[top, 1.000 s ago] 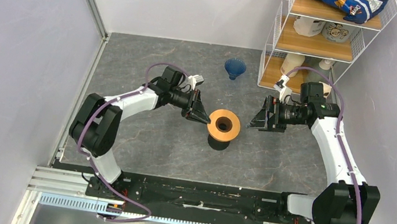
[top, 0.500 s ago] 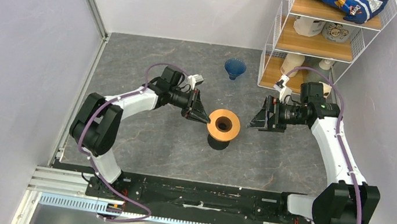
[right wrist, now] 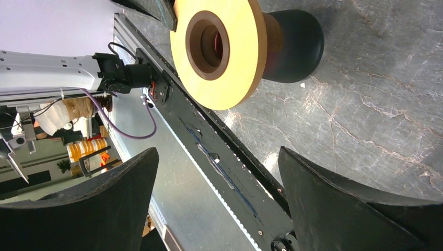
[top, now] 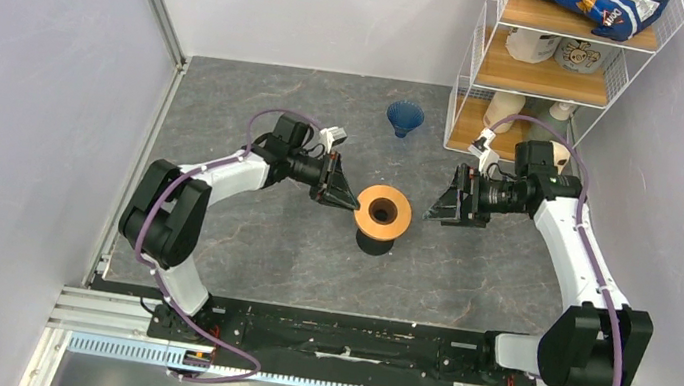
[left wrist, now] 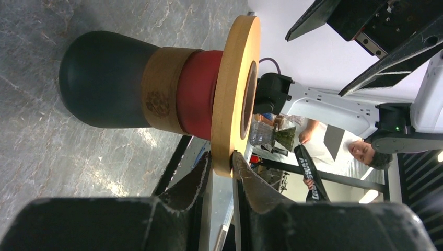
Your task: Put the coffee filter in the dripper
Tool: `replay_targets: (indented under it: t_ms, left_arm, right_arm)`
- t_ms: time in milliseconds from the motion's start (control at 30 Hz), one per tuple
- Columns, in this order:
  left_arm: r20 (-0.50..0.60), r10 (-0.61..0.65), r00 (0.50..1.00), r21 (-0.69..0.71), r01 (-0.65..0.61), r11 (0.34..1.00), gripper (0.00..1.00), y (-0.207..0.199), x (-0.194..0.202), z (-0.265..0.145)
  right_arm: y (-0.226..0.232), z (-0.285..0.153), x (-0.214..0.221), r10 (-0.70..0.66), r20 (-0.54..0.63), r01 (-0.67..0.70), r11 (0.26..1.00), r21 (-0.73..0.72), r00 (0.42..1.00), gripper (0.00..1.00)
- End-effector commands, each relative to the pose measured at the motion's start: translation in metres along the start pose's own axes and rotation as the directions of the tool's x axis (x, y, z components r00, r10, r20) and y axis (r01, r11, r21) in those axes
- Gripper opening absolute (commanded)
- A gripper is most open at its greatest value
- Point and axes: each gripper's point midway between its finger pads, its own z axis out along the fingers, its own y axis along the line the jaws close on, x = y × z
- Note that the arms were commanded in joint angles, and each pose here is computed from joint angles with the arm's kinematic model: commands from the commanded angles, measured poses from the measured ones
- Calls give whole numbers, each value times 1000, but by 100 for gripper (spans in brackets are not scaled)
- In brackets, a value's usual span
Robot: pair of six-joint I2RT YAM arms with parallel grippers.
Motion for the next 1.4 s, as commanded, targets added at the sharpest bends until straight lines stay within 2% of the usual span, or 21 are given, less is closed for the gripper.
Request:
replay_targets:
  t_ms: [0, 367, 933, 1000, 1200, 1300, 1367]
  left_arm:
    - [21, 36, 999, 64, -37, 997, 4, -7, -5, 0]
    - [46, -19, 999, 155, 11, 988, 2, -18, -11, -3]
    - [52, -76, 996, 133, 68, 989, 2, 6, -16, -7]
    - [46, -77, 996, 123, 71, 990, 12, 9, -14, -8]
    - [53, -80, 995, 82, 75, 994, 51, 19, -15, -16]
    - [55, -72, 996, 53, 69, 996, 64, 24, -14, -23]
    - [47, -54, 997, 23, 53, 998, 70, 26, -12, -28]
  right_arm:
    - [10, -1, -12, -60, 25, 61, 997, -35, 998, 93]
    - [11, -1, -11, -59, 23, 59, 998, -38, 998, 93]
    - [10, 0, -12, -54, 21, 55, 998, -41, 998, 93]
    - [10, 0, -12, -55, 21, 56, 998, -41, 998, 93]
    - [9, 1, -13, -55, 18, 56, 998, -42, 998, 93]
    - [8, 1, -15, -83, 20, 84, 996, -42, 996, 93]
    - [9, 1, -17, -92, 24, 93, 995, -43, 995, 94]
